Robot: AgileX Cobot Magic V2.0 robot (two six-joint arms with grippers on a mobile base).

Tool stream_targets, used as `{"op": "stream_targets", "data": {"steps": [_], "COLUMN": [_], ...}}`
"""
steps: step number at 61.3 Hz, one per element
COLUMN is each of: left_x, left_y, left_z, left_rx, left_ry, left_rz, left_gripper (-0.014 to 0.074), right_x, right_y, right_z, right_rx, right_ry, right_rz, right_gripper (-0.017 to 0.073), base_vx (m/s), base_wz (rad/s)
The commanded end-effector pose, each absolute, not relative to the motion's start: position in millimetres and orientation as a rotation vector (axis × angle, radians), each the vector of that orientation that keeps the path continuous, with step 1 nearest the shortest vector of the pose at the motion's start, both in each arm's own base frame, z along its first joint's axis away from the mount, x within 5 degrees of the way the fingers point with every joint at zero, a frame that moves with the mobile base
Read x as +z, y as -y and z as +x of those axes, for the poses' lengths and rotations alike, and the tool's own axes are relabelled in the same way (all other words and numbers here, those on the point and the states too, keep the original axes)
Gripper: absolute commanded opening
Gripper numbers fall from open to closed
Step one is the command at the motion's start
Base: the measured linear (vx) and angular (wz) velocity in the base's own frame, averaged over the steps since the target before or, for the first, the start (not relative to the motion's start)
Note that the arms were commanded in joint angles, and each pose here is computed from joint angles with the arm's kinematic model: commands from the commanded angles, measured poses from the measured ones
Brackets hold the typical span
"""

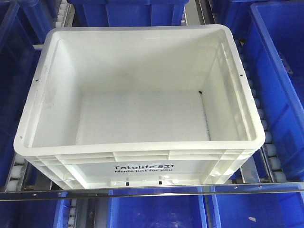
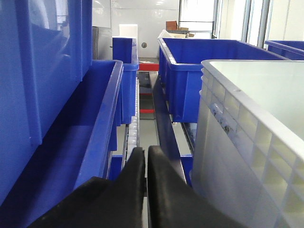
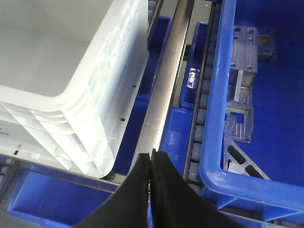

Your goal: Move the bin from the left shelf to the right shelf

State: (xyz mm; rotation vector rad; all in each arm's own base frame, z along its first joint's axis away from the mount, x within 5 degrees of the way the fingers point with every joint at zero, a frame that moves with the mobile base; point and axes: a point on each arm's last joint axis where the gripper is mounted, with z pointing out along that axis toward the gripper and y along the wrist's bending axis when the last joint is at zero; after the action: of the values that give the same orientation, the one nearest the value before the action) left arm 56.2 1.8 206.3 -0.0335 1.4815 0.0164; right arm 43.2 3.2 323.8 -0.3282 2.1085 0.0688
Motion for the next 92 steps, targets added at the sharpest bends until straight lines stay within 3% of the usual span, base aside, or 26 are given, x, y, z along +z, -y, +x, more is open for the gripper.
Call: {"op": "stream_targets", "data": {"steps": [1, 62, 92], "left_x": [221.2, 221.2, 221.2], "left_y": [-1.9, -1.9, -1.9], "left_z": [53.0, 53.0, 53.0], "left_rx": [0.011, 0.011, 0.011], "left_ry": [-1.373, -1.373, -1.373], "left_rz": [-0.041, -0.041, -0.041], "left_gripper": [-0.0006, -0.0006, -0.0006], "right_x": [334.8, 337.0, 330.1], "right_y": [-3.8, -1.5, -14.7], "right_z": [46.5, 48.1, 53.2], "right_rx": [0.063, 0.022, 0.198], "right_ry": [-2.035, -2.007, -1.959], "right_rz": [-0.33, -0.331, -0.312], "right_gripper": [-0.0008, -0.0009, -0.0009], "base_vx": [0.0, 0.0, 0.0], "base_wz": [0.0, 0.0, 0.0]}}
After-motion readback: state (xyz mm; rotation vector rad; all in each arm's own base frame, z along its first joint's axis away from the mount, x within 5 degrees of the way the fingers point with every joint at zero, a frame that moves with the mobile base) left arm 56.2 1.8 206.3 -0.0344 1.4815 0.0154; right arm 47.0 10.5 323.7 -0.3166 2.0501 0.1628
